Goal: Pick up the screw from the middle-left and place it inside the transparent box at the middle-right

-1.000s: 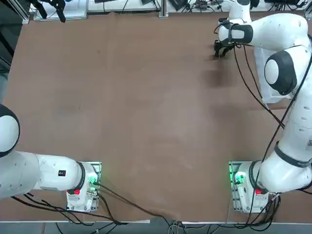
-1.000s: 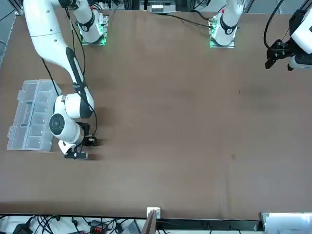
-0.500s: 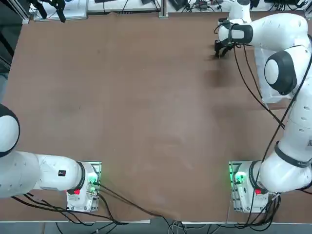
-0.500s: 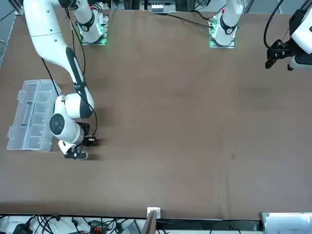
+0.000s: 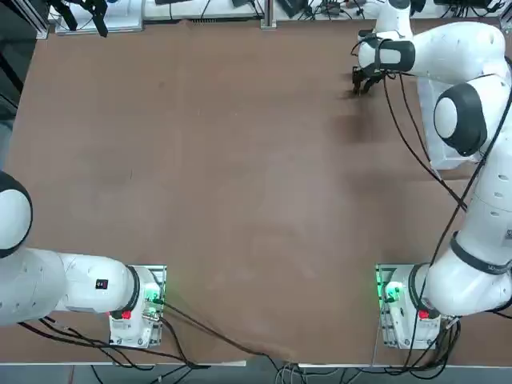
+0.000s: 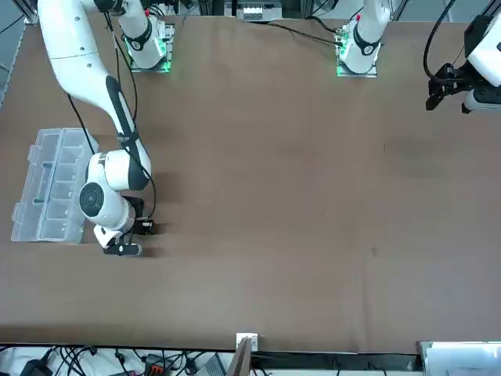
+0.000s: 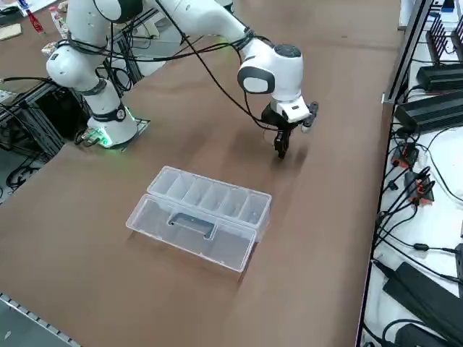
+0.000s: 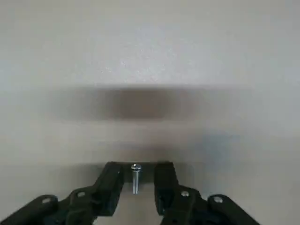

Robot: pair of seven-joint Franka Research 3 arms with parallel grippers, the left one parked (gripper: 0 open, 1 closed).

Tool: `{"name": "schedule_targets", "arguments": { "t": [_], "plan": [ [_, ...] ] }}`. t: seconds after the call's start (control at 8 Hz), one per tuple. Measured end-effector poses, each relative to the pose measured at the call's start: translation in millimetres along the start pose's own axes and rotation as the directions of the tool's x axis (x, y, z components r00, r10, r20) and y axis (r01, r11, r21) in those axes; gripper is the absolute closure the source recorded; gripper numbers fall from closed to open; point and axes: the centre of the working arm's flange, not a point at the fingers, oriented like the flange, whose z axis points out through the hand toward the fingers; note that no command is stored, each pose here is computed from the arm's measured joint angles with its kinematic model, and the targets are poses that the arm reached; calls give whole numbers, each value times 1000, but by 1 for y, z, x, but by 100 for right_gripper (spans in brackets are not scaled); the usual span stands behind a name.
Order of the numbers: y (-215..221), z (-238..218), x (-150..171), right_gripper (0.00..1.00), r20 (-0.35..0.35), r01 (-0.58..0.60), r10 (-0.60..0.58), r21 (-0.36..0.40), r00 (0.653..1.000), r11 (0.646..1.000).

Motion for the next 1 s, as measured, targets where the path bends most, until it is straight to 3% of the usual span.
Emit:
{"name": "schedule_targets", "arguments": {
  "t": [0.75, 1.0],
  "plan": [
    [0, 1, 0, 67, -2, 0, 0, 0, 1000, 1000],
    [-2, 0, 0, 84, -7, 2, -2, 2, 1000, 1000]
  ]
}}
